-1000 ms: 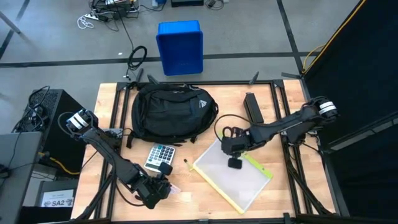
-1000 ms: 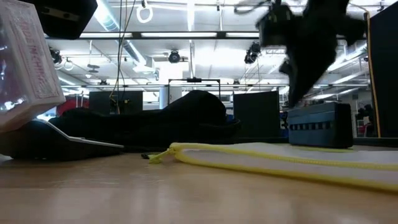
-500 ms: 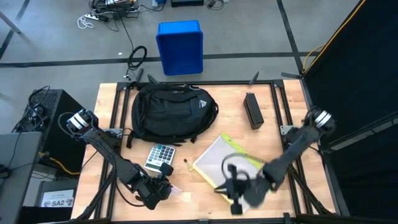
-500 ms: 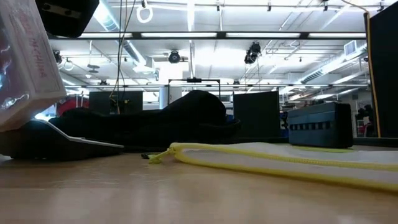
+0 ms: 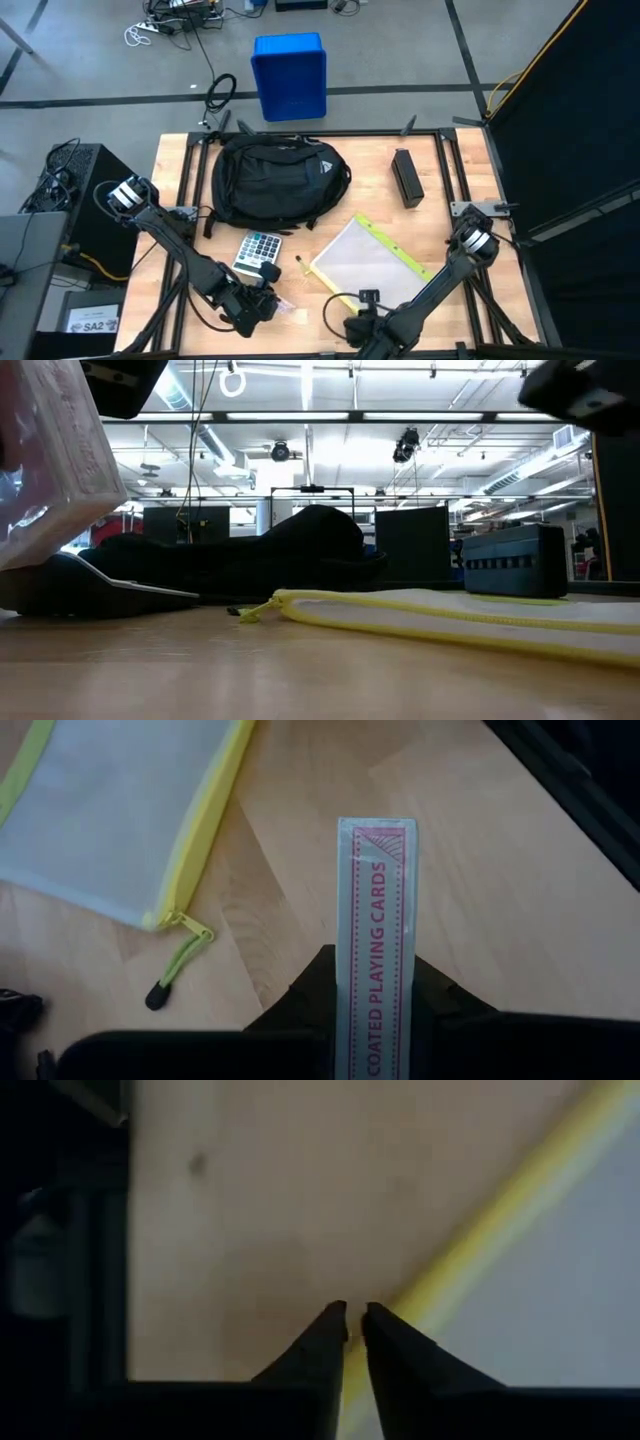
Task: Unpack backpack
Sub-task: Put the white game card into the yellow zip bag
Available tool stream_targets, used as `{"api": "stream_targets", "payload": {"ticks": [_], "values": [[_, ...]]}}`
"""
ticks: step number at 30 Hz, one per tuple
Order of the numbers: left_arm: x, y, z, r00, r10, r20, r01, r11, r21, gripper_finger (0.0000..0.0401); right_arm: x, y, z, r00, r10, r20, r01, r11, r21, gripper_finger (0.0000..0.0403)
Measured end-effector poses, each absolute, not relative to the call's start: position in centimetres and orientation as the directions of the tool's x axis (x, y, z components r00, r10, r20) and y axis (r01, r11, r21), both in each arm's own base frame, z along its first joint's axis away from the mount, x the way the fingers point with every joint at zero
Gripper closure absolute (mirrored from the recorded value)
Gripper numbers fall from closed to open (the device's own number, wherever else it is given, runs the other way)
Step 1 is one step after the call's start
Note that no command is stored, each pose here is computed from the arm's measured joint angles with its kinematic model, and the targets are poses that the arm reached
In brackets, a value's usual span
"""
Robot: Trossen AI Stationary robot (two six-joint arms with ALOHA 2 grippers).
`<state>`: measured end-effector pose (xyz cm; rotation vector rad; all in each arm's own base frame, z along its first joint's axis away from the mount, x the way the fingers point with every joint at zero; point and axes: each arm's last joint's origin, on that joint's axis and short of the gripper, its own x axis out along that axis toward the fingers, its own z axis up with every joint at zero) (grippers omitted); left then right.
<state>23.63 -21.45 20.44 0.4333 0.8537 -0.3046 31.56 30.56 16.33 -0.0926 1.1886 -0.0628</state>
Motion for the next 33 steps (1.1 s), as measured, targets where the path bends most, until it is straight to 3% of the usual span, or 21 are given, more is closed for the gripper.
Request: {"api": "stream_targets", "payload": {"ticks": [8,14,33], "values": [[23.7,-21.5,20.4,0.624,-0.087,-0.776,0.432,0.866,0.250,0.0370,31.5,30.3,17.7,0.345,-0.025,-0.938,0.033,0.999,-0.015,0.0259],[23.6,-21.5,20.4,0.624,-0.087,-0.777,0.432,0.866,0.250,0.0370,30.8,29.6,17.8,0.280,-0.084,-0.956,0.108,0.993,-0.056,0.0196],[23.7,-21.5,20.3,0.621,-0.085,-0.779,0.429,0.869,0.248,0.0370,30.0,30.2,17.8,0.309,-0.126,-0.942,0.187,0.980,-0.070,0.0220]]}}
